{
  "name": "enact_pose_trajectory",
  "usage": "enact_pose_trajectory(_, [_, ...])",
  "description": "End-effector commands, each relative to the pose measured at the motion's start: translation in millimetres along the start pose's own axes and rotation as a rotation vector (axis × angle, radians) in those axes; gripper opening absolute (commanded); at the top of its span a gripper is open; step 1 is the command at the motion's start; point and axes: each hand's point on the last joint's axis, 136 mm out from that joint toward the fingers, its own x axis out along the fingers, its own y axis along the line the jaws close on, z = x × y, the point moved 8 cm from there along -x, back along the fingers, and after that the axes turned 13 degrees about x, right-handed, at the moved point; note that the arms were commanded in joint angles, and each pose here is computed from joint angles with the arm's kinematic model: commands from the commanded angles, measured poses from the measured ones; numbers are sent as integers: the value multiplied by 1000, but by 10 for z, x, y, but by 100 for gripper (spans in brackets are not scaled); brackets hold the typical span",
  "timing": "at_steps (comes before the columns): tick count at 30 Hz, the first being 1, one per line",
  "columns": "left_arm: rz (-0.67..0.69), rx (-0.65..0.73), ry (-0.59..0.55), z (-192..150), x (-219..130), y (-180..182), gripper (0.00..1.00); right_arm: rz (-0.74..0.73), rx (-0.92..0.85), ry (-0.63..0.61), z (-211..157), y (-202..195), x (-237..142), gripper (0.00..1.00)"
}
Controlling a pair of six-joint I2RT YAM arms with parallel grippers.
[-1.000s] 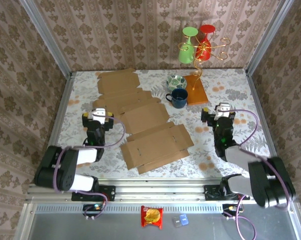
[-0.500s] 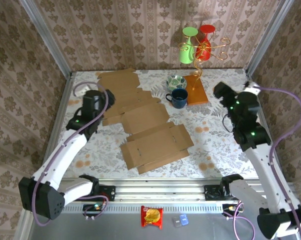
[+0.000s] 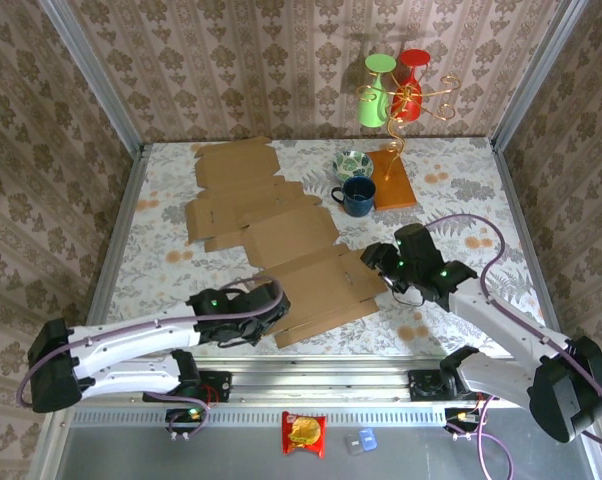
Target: Fold the paper box
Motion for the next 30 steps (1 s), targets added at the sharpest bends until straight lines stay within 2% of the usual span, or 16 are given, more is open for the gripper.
enact_pose_trajectory(1, [8,-434,-32,-129,103,52,73,65,79,63,-99,25,80,61])
enact_pose_trajectory(8, [6,-539,-43,-301,318,64,73,72,121,121,-170,-41,139,62])
enact_pose_trajectory(16, [-19,-617,-130,-277,512,112,69,74,139,150,-213,-116,87,63])
enact_pose_trajectory(26, [-67,-614,-229,-216,682,159,57,71,191,173,-256,-242,58,63])
enact_pose_trajectory(30, [-67,-609,-247,-197,678,185,48,73,219,175,-267,-273,28,63])
